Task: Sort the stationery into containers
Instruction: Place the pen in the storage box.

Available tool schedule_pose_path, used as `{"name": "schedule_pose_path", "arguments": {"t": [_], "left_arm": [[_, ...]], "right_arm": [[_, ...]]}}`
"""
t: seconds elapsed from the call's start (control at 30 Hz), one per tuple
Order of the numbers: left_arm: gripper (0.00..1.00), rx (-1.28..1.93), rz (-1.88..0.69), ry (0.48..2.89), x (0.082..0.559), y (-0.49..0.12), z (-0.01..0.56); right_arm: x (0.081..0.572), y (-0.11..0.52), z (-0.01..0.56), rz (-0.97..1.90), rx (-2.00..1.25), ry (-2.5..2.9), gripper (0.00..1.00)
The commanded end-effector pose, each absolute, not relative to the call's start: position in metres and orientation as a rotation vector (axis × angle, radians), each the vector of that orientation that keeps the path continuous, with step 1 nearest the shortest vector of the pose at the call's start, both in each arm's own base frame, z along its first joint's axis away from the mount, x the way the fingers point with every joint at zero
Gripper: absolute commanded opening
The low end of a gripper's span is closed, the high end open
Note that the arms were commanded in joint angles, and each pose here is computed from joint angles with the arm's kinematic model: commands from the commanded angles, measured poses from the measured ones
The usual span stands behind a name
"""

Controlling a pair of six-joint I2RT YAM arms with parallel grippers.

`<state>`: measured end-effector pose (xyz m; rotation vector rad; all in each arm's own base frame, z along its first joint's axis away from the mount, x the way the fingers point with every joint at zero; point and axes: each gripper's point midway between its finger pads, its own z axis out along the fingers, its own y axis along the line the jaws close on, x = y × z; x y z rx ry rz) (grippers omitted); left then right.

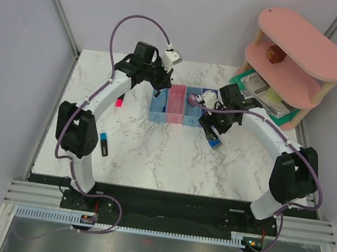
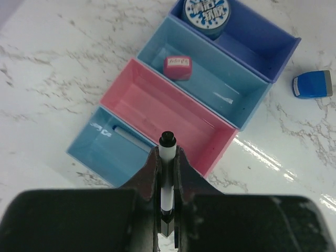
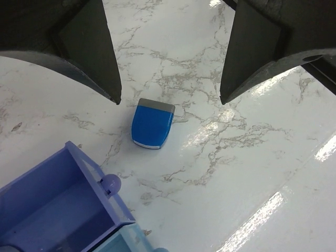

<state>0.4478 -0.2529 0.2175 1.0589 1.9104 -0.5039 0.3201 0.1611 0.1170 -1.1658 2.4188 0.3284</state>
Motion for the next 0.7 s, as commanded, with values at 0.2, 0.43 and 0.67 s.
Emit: {"name": "schedule_pose_path", "arguments": {"t": [0.2, 0.43, 0.67], "left_arm": [[0.02, 0.706, -0.852, 2.151, 0.482, -0.233, 0.182], [0.02, 0.655, -0.9, 2.204, 0.485, -0.237, 0.162], [0.02, 0.586, -0.933, 2.234, 0.492, -0.24, 0.153]], "right_arm": [[0.316, 0.164, 0.084, 0.25, -1.28, 2.403, 0.83], [0.311, 0.152, 0.056, 0.193, -1.332, 2.448, 0.89], [0.31, 0.142, 0.037, 0.133, -1.347, 2.471, 0.9]]}}
